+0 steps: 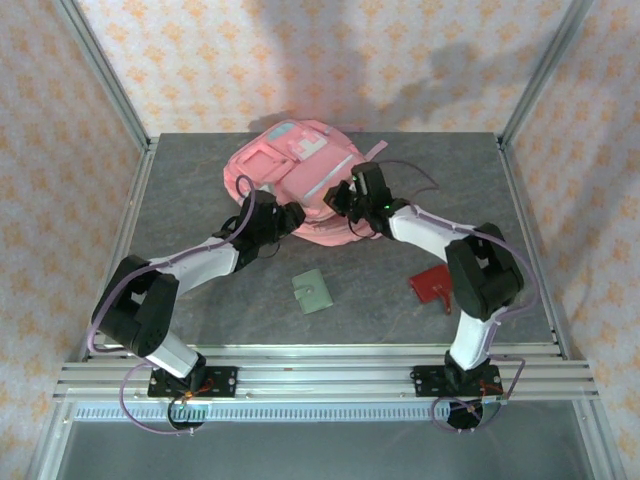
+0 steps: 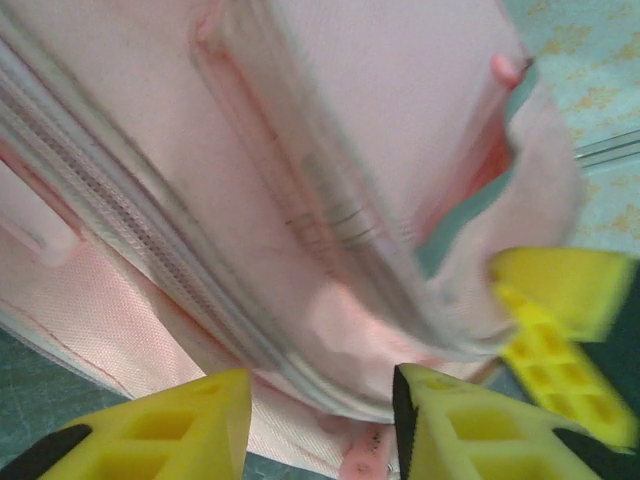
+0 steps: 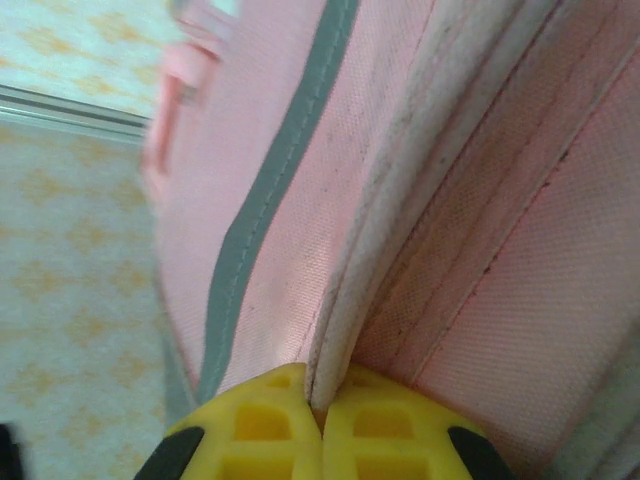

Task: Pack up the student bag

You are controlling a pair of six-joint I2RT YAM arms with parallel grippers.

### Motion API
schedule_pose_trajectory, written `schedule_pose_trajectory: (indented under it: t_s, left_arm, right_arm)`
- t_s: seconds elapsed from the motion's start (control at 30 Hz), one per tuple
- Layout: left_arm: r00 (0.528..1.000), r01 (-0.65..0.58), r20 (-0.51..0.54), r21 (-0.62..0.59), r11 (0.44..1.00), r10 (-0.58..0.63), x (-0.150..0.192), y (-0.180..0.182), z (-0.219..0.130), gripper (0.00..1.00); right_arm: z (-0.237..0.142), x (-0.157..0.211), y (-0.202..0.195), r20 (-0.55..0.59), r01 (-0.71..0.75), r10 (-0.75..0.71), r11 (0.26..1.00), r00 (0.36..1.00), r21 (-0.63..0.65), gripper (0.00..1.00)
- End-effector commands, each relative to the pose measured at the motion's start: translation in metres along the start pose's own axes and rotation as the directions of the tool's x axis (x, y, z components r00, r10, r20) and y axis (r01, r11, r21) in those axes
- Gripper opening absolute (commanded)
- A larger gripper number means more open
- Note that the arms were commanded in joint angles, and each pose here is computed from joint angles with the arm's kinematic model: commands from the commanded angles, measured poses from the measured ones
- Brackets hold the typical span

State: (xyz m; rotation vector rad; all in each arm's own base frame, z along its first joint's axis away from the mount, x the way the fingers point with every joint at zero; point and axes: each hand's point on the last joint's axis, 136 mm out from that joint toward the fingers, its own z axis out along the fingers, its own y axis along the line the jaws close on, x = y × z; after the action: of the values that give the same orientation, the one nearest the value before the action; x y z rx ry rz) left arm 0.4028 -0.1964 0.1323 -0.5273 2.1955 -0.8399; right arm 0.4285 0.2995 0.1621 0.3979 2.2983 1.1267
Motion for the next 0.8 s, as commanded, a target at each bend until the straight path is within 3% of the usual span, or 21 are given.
schedule_pose_trajectory:
  t_s: [0.0, 0.17, 0.33, 0.77]
  left_arm:
    - [1.000, 0.006, 0.024, 0.034, 0.999, -0.007, -0.008, -0.011, -0.005, 0.44]
    - [0.997, 0.017, 0.079, 0.077, 0.997, -0.023, -0.025, -0.028, -0.022, 0.45]
    - [0.988, 0.001, 0.156, 0.094, 0.996, -0.016, -0.046, -0.037, -0.044, 0.54]
    - [0.993, -0.004, 0.117, 0.135, 0.991, -0.012, -0.058, -0.057, -0.005, 0.65]
  right_arm:
    - [-0.032, -0.030, 0.066, 0.117, 0.072, -0.050, 0.978, 0.992, -0.195, 0.00]
    - [-0.031, -0.026, 0.066, 0.099, 0.076, -0.056, 0.976, 0.994, -0.204, 0.00]
    - [-0.034, -0.025, 0.070, 0.100, 0.084, -0.063, 0.971, 0.993, -0.222, 0.00]
    - [-0.038, -0.017, 0.073, 0.079, 0.082, -0.063, 0.961, 0.995, -0.265, 0.00]
